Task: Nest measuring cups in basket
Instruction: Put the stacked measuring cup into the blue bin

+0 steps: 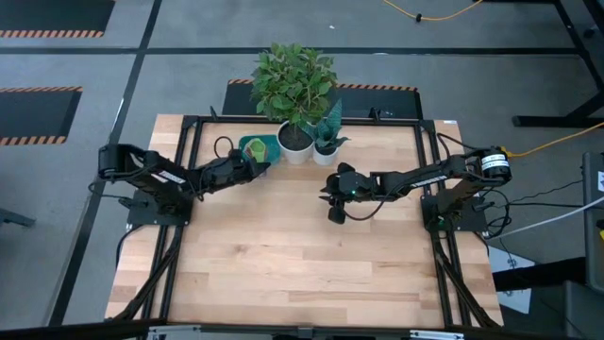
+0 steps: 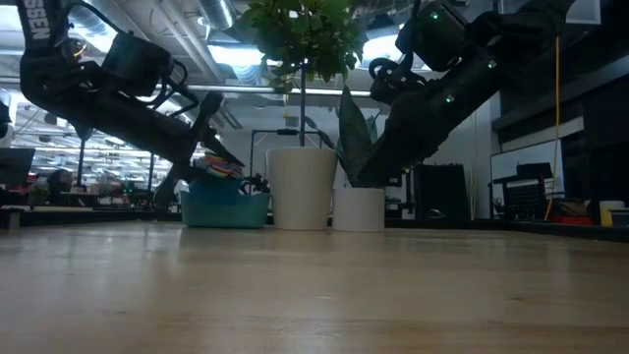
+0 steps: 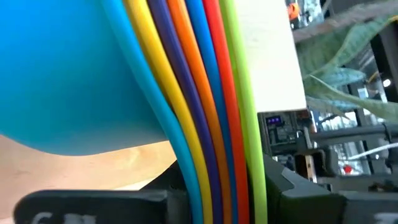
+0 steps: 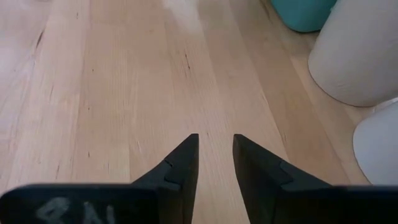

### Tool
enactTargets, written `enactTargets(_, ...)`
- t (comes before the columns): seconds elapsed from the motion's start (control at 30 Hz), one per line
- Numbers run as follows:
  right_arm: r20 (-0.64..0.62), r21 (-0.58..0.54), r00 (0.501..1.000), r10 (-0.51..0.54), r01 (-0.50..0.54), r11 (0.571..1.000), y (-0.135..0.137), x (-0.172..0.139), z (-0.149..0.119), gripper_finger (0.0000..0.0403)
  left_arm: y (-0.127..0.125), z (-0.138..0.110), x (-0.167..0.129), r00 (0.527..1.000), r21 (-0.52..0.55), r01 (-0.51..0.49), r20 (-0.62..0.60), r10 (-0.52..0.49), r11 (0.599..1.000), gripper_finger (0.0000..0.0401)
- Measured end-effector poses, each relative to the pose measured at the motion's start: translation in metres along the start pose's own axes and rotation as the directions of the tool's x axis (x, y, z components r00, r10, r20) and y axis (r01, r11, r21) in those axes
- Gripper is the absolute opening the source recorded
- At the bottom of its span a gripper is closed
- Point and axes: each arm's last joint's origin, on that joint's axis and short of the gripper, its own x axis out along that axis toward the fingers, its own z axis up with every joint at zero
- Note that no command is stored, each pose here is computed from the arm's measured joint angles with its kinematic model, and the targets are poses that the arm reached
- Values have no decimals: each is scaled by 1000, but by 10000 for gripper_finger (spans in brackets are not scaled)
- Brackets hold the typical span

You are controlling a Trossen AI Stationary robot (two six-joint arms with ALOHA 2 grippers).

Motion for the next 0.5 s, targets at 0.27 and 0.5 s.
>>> enactTargets(0.27,0,0,1000,0,0,1000,0,0,0,104,4,4,3,1000,-23,-19,20,20,1000,83)
enactTargets(0.5,0,0,1000,0,0,1000,0,0,0,104,4,4,3,1000,-24,-20,20,20,1000,83)
